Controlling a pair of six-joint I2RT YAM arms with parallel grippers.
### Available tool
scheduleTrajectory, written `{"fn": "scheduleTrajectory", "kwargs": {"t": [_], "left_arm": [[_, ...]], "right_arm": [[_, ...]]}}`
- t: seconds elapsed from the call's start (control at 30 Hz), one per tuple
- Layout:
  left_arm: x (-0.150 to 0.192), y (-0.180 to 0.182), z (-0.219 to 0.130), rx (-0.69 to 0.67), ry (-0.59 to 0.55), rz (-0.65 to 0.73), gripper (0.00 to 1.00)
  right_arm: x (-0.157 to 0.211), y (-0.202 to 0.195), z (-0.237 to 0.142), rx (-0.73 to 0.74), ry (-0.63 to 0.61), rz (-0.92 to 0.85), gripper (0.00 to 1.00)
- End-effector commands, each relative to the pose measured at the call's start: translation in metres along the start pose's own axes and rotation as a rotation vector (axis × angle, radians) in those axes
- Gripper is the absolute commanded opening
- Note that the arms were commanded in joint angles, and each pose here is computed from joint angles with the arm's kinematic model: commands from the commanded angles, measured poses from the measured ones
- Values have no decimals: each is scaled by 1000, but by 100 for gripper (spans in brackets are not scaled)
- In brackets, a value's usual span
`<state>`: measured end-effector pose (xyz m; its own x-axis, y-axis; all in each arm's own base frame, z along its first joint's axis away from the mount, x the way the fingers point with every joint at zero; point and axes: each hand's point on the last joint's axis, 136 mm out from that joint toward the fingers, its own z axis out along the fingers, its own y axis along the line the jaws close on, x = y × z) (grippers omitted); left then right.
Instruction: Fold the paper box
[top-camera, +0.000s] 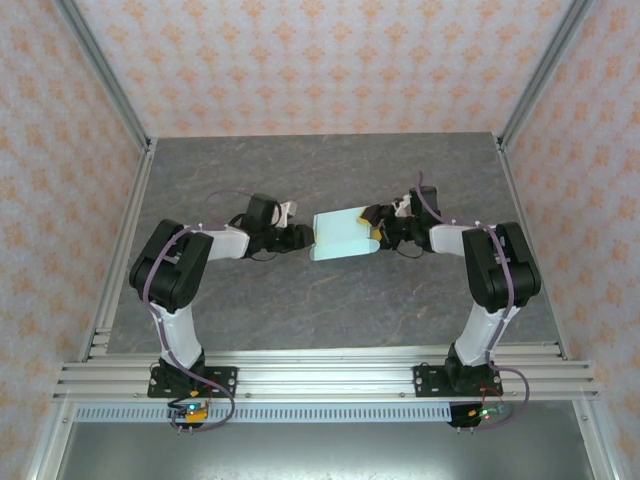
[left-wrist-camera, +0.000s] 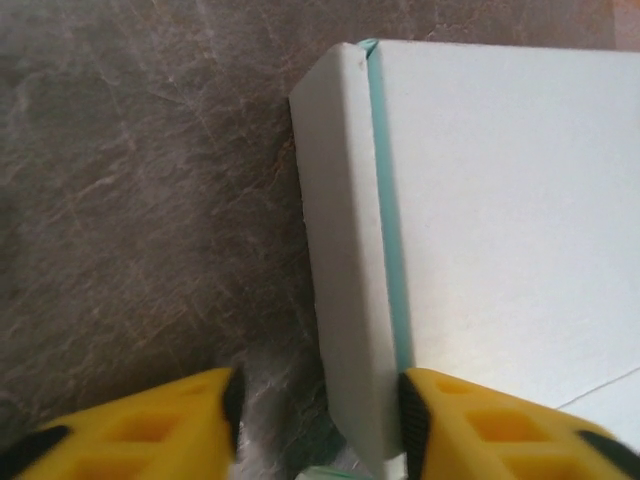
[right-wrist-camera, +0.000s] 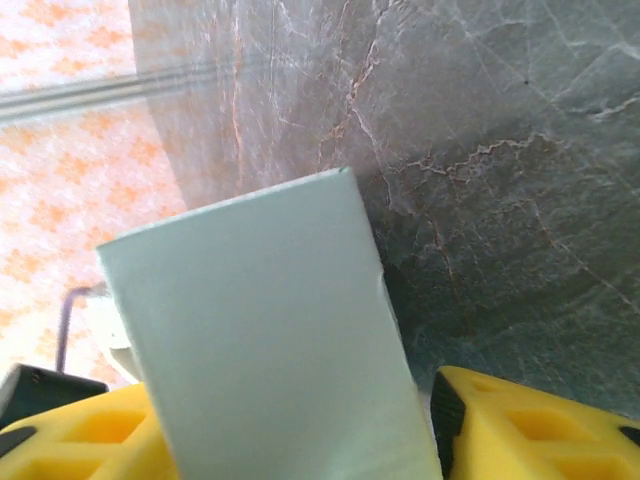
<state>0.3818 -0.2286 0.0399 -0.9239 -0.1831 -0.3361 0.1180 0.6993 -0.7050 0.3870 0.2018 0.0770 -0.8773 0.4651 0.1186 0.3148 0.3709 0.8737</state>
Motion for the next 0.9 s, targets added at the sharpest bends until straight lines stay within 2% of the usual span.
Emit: {"fn": "scheduleTrajectory", "kwargs": {"t": [0.0,0.1,0.17,0.23,0.3,0.33,0.37,0.5,0.57,0.67,0.73,0.8,0.87], "left_arm": [[-3,-11,-25,-21,-49,30,65],[-21,-43,-63,12,-183,148,75],[-28,-58,-91,-27,-271,283,77],[-25,-81,-111,-24,-335,477,82],[-2,-106,-114,-29,-397,810,93],[14,-117,-112,-39,-410,973,99],[27,-123,-106,-92,-408,1115,100],[42,-114,-73,-290,-260,1424,100],[42,-105,-63,-349,-234,1508,100],[41,-102,-51,-361,-210,1584,100],[37,-99,-41,-378,-187,1601,99],[35,-93,-29,-399,-160,1627,96],[33,-90,-22,-410,-137,1629,90]], "right_arm": [[-3,16,-5,-39,-32,62,53],[5,12,-12,24,-12,147,44],[13,11,-18,58,13,195,44],[21,10,-27,99,35,249,44],[32,4,-36,167,73,327,45],[36,1,-40,197,92,359,45],[42,-3,-43,227,122,400,45],[57,-7,-44,247,198,518,45],[59,-9,-44,248,203,556,45],[59,-13,-44,260,200,593,45],[59,-17,-43,269,195,618,45],[57,-18,-40,258,191,635,44],[55,-18,-39,252,189,635,45]]}}
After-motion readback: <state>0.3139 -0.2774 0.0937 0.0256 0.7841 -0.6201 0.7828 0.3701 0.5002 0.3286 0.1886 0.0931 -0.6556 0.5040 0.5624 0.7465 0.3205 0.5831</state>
